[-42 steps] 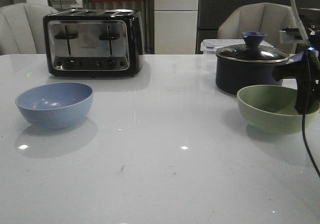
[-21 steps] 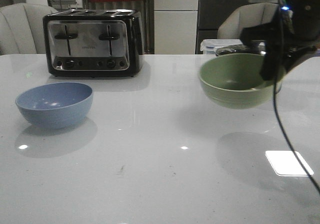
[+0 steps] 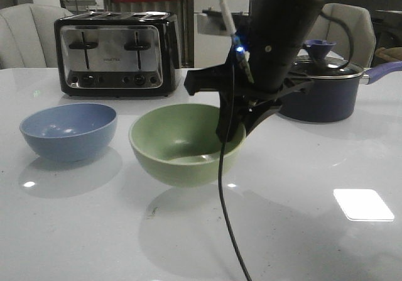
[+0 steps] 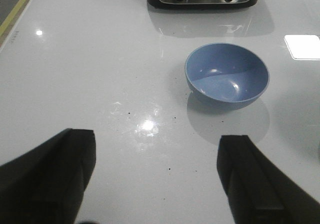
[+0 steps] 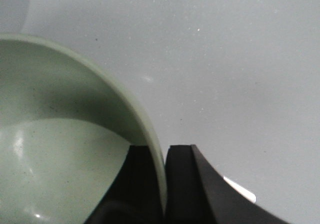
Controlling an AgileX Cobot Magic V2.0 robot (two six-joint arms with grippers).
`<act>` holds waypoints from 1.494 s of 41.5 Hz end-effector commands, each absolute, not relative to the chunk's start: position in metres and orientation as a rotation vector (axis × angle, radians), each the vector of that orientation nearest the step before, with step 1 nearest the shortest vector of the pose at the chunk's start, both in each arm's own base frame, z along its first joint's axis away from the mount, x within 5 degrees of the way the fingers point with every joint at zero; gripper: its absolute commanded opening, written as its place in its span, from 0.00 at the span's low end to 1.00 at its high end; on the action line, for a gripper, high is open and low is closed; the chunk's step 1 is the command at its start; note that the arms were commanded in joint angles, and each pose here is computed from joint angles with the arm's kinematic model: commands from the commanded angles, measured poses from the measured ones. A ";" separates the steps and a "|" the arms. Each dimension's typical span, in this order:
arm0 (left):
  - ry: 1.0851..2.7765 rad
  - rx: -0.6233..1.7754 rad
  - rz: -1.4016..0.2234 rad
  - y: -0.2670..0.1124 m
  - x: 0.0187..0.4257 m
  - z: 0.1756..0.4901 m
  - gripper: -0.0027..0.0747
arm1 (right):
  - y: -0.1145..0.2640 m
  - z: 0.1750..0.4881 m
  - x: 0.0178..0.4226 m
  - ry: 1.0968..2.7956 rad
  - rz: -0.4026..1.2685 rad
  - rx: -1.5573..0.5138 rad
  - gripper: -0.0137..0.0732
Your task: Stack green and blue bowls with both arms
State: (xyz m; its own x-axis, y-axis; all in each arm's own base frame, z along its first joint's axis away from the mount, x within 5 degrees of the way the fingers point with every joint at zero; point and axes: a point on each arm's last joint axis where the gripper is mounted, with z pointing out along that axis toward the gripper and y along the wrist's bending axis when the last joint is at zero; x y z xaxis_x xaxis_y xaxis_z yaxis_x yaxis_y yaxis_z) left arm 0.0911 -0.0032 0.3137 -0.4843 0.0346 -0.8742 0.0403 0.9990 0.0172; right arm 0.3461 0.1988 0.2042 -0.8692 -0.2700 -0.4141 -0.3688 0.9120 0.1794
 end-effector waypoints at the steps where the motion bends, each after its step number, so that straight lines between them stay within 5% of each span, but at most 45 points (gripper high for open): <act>1: 1.982 0.047 -0.009 -0.003 0.095 0.328 0.76 | 0.201 0.225 0.352 2.589 0.385 -0.447 0.25; 6: 1.982 0.047 -0.009 -0.003 0.095 0.328 0.76 | 0.200 0.218 0.354 2.610 0.355 -0.471 0.33; 17: 1.982 0.047 -0.009 -0.003 0.095 0.328 0.76 | 0.195 0.225 0.354 2.580 0.267 -0.542 0.68; 27: 1.977 0.047 -0.009 -0.003 0.095 0.328 0.76 | 0.185 0.283 0.324 2.424 0.286 -0.568 0.68; 36: 1.934 0.047 -0.012 -0.004 0.097 0.332 0.76 | 0.177 0.319 0.257 2.263 0.315 -0.737 0.68; 49: 1.955 0.118 -0.002 -0.007 0.102 0.329 0.76 | 0.134 0.336 0.174 2.147 0.373 -0.758 0.68; 62: 2.167 0.189 -0.014 -0.018 0.144 0.324 0.76 | 0.098 0.345 0.124 2.051 0.411 -0.725 0.68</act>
